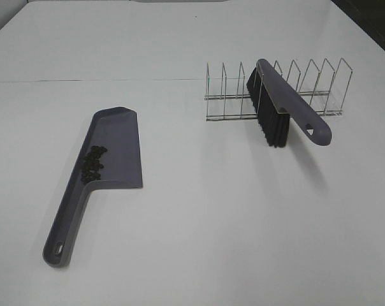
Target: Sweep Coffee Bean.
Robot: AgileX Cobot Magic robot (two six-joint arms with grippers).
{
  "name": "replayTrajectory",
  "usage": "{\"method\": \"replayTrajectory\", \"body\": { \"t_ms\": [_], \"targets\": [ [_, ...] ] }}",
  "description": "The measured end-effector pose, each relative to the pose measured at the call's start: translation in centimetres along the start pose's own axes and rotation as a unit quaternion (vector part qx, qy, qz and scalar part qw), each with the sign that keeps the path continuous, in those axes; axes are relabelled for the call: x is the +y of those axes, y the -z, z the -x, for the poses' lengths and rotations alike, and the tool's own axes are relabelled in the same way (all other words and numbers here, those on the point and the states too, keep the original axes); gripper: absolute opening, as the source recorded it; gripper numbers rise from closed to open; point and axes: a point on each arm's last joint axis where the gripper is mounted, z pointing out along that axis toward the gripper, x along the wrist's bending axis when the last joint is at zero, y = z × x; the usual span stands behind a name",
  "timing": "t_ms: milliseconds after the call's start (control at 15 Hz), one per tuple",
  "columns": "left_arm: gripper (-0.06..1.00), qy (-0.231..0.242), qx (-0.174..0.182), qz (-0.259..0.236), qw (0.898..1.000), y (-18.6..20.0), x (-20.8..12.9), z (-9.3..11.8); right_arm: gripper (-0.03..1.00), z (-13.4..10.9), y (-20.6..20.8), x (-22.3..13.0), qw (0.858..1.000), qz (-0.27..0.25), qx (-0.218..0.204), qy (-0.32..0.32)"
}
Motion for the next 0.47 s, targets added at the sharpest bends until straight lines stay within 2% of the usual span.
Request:
{"method": "replayTrajectory", "body": {
  "t_ms": [467],
  "targets": [
    [0.81,0.0,0.0,0.0,1.0,0.0,0.0,0.0,0.79,0.0,0.0,0.0,1.0,0.0,0.0,-0.001]
  ]
}}
